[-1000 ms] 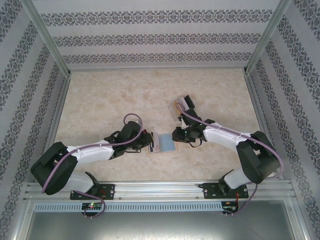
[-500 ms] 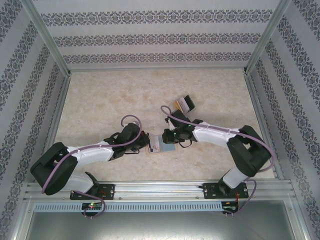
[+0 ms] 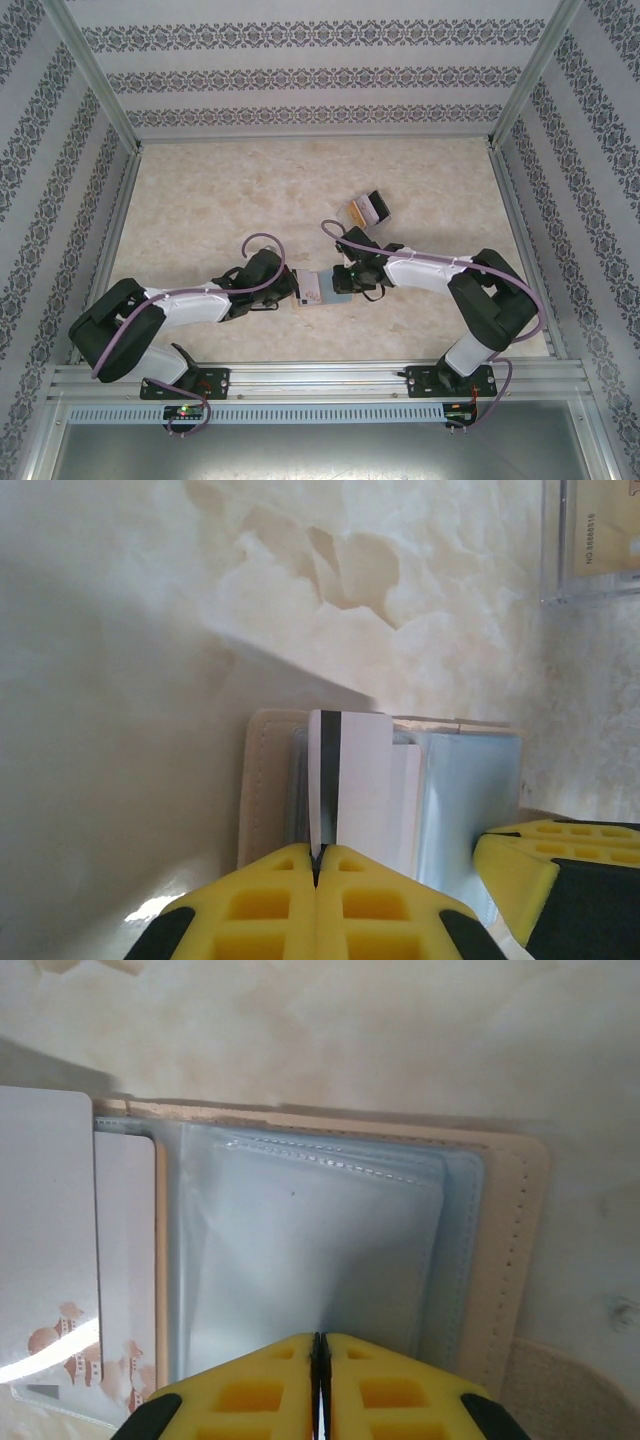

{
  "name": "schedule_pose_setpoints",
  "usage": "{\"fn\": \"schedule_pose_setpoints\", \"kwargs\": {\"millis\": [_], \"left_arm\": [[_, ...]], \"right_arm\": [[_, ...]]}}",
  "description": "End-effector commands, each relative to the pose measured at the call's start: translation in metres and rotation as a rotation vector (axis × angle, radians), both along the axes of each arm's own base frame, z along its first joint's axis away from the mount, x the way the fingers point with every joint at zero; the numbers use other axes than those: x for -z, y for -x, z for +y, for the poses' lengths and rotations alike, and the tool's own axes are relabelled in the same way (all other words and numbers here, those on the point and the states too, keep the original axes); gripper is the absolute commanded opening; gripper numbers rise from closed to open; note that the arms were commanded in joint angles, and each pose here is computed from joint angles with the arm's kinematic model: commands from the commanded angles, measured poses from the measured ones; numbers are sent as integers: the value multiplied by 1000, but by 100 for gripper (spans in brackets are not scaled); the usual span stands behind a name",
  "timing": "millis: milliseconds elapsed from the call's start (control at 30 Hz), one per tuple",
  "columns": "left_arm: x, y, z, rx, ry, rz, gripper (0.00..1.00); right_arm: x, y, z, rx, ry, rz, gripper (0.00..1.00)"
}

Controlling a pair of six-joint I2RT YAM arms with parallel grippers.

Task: Put the credit cards into the card holder
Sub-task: Insert the credit card into the card slot.

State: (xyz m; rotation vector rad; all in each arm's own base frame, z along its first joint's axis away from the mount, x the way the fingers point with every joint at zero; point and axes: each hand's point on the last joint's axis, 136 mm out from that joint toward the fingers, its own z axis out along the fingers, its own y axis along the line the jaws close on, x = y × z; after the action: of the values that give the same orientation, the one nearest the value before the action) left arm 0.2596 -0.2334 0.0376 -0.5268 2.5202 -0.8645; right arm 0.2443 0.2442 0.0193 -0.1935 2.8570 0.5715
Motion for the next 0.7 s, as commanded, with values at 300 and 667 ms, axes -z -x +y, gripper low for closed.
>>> {"fn": "schedule_pose_setpoints", "kwargs": {"millis": [300,667], "left_arm": [[-29,0,-15,97,27,-87,0],[-33,-2,-44,159,187,-129,0]], "right_arm": [[-24,-12,-32,29,51,-64,21],[2,-14,-43,54,43,11,22]]}}
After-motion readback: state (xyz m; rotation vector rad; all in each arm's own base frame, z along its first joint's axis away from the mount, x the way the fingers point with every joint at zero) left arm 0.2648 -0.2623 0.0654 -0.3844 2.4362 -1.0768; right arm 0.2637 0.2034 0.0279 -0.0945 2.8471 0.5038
